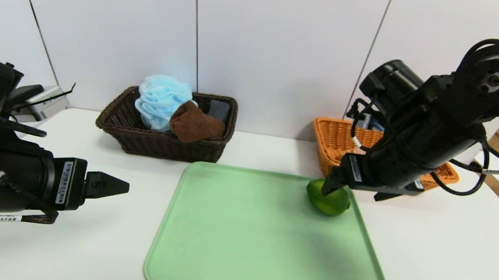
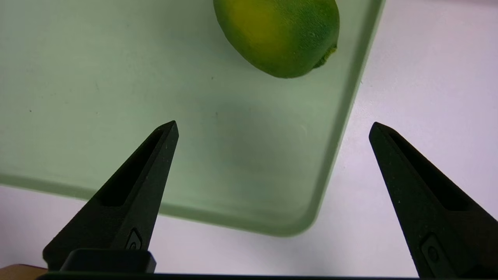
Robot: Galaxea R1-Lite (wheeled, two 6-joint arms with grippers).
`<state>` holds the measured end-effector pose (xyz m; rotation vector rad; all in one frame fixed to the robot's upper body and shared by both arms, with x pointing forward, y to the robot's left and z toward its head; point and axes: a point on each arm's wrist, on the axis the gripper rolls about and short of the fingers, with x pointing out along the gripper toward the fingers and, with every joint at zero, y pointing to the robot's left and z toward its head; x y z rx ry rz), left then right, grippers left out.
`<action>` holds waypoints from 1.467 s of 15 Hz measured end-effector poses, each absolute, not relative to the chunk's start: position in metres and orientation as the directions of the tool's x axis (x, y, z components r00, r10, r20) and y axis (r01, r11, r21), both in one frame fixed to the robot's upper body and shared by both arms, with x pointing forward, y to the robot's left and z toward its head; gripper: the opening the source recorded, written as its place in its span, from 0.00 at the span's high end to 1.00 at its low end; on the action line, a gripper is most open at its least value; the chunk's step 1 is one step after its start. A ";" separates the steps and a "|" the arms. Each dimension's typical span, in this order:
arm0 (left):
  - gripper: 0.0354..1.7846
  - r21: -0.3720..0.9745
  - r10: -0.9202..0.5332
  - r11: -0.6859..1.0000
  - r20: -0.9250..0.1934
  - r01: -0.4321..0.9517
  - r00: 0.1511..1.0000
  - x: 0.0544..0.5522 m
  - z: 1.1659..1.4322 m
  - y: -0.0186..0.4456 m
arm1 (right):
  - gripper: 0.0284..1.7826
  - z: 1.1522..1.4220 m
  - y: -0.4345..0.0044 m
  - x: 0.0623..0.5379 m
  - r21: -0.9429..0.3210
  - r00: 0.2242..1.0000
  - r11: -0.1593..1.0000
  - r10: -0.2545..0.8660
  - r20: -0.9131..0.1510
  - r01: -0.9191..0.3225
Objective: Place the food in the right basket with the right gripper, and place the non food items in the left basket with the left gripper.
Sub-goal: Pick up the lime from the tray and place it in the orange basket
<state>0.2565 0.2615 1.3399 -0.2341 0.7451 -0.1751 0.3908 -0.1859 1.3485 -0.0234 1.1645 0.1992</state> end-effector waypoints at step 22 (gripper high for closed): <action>0.06 -0.271 -0.238 0.960 -0.663 0.068 0.709 0.261 1.337 0.259 | 0.05 1.315 -0.198 0.409 0.055 0.448 0.935 0.219 -0.867 -0.350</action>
